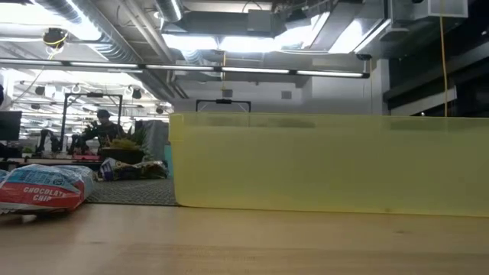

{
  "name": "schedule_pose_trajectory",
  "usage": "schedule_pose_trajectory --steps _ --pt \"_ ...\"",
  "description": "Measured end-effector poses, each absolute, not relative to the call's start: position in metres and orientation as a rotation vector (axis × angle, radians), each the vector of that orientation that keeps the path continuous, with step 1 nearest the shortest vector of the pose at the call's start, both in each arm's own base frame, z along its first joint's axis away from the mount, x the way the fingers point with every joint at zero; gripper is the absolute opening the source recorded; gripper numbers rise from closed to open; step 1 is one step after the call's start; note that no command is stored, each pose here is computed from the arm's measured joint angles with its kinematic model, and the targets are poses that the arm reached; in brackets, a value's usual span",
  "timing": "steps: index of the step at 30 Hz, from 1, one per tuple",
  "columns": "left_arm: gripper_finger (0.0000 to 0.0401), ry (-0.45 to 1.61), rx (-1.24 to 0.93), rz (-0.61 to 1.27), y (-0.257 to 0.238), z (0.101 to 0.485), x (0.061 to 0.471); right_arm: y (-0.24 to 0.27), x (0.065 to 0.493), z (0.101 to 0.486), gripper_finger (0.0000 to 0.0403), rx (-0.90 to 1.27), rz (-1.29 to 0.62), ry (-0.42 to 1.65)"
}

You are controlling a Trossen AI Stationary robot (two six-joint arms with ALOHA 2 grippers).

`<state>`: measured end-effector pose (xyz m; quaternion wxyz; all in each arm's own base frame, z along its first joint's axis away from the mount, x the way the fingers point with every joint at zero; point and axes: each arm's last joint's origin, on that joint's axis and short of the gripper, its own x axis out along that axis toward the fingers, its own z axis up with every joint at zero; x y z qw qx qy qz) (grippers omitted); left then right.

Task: Pick and place Granola Bars by type
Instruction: Put the blue granola bar into the green bin

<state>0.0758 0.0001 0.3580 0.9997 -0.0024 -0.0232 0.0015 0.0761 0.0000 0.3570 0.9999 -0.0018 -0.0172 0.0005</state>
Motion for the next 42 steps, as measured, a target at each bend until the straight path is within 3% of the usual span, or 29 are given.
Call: schedule_pose_trajectory --steps 8,12,21,32,42 --pt "0.0011 -0.070 0.000 0.056 0.002 0.360 0.076 0.000 0.076 0.357 0.0071 -0.012 -0.004 -0.039" --pt "0.0008 -0.099 -0.043 0.141 0.004 0.363 0.075 -0.003 0.077 0.358 0.0071 -0.025 -0.095 -0.046" --pt "0.0023 -0.058 -0.050 0.483 0.013 0.359 0.078 -0.007 0.107 0.354 0.0072 0.068 -0.255 0.022" --pt "0.0097 0.154 -0.147 0.561 0.020 0.337 0.109 -0.015 0.158 0.339 0.0078 0.120 -0.321 0.121" --pt "0.0165 0.502 -0.387 0.667 0.034 0.296 0.137 -0.038 0.167 0.332 0.0161 0.189 -0.367 0.164"
